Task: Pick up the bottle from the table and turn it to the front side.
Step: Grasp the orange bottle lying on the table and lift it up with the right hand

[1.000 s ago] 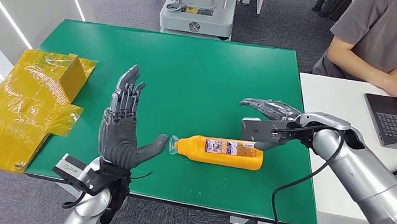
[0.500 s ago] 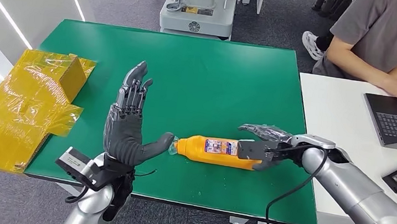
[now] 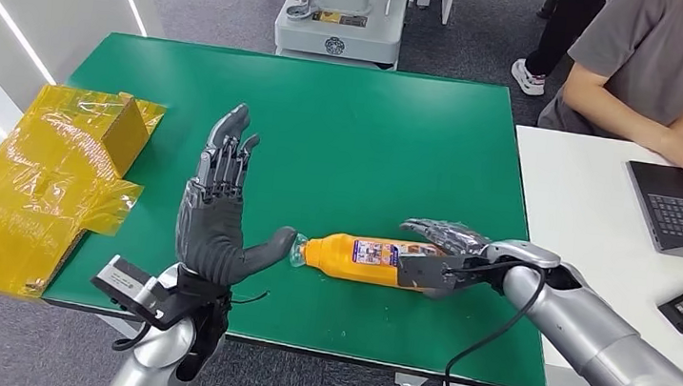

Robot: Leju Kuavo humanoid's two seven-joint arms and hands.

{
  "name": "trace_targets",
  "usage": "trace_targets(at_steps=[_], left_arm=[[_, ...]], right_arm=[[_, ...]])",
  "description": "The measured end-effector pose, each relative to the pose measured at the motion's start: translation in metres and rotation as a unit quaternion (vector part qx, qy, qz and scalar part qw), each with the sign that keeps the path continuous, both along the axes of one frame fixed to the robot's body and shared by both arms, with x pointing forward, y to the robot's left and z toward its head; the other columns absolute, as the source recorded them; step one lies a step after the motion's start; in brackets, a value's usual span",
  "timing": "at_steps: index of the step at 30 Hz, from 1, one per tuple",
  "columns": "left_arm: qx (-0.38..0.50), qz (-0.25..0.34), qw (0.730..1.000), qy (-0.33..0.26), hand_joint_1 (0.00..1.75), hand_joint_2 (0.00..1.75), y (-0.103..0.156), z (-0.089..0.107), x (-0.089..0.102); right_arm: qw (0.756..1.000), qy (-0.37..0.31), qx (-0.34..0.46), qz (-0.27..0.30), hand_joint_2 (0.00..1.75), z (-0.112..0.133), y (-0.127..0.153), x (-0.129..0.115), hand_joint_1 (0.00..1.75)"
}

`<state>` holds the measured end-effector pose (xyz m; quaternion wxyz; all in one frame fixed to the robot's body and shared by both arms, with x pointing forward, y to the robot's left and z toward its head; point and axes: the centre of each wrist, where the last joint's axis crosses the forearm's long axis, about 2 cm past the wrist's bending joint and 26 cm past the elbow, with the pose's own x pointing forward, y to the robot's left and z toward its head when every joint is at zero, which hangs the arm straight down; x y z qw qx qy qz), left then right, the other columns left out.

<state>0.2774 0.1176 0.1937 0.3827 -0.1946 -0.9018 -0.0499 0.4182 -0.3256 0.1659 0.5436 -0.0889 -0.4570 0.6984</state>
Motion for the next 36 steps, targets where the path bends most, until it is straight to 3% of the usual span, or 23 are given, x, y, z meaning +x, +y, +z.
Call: trace_targets(at_steps=[9, 23, 24, 27, 28, 31, 35, 36], left_arm=[[0.005, -0.026, 1.0, 0.001, 0.0, 1.75, -0.007, 0.007, 0.006], [0.0, -0.038, 0.999, 0.007, 0.0, 1.75, -0.014, -0.002, 0.007], [0.001, -0.04, 0.999, 0.008, 0.0, 1.75, -0.014, -0.003, 0.007], [0.002, -0.043, 0.999, 0.01, 0.0, 1.75, -0.015, -0.004, 0.006], [0.002, -0.044, 0.999, 0.01, 0.0, 1.75, -0.016, -0.004, 0.006], [0.002, -0.044, 0.999, 0.01, 0.0, 1.75, -0.015, -0.004, 0.006], [0.003, -0.043, 0.999, 0.008, 0.0, 1.75, -0.015, -0.005, 0.006], [0.003, -0.043, 0.999, 0.007, 0.0, 1.75, -0.015, -0.005, 0.006]], right_arm=[[0.999, -0.009, -0.019, -0.033, 1.75, -0.045, -0.006, -0.032, 0.0], [0.998, -0.002, -0.031, -0.052, 1.75, -0.061, -0.027, -0.051, 0.0], [0.998, -0.004, -0.032, -0.053, 1.75, -0.062, -0.028, -0.052, 0.29], [0.998, -0.012, -0.034, -0.053, 1.75, -0.065, -0.029, -0.054, 1.47], [0.998, -0.016, -0.035, -0.052, 1.75, -0.065, -0.029, -0.055, 1.59], [0.998, -0.028, -0.04, -0.048, 1.75, -0.065, -0.029, -0.054, 1.71], [0.998, -0.034, -0.04, -0.044, 1.75, -0.064, -0.028, -0.054, 1.74], [0.998, -0.035, -0.04, -0.043, 1.75, -0.064, -0.028, -0.054, 1.67]])
